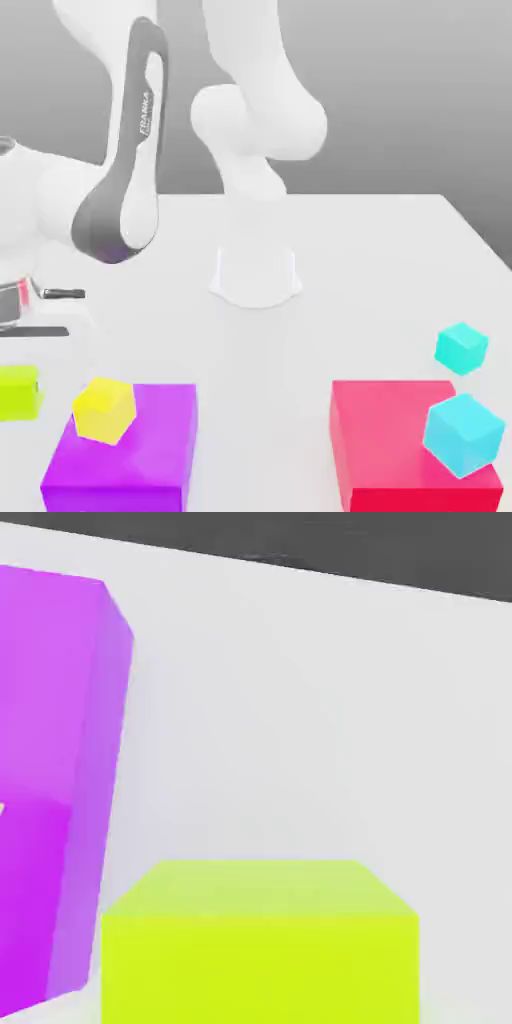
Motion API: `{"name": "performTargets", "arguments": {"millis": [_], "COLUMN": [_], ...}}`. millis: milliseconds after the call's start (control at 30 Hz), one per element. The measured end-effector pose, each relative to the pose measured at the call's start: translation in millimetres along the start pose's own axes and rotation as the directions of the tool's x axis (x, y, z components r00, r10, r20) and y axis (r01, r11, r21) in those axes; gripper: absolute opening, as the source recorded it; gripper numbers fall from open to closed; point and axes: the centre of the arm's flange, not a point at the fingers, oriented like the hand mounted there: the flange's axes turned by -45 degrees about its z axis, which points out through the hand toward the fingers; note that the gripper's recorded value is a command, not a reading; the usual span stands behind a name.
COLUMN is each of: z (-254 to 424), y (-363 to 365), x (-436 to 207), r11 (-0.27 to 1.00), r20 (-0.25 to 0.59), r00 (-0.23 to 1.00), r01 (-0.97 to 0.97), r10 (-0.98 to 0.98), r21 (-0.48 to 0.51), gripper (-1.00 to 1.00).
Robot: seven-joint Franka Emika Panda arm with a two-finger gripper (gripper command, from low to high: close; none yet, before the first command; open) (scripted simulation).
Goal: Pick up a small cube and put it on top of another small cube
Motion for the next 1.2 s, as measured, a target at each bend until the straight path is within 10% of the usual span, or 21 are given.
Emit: {"name": "performTargets", "arguments": {"millis": [433, 1000, 1200], "z": [-26.9, -102.8, -100.3], "y": [-88.4, -425.6, -536.0], "x": [137.0, 242.7, 207.7], "r11": [0.46, -0.312, -0.357], "r20": [0.316, 0.588, 0.602], "r00": [0.444, -0.296, -0.298], "r01": [0.887, 0.947, 0.934], "r10": [-0.838, -0.753, -0.741], "r21": [-0.028, 0.078, 0.023], "gripper": [-1.0, -1.0, -1.0]}}
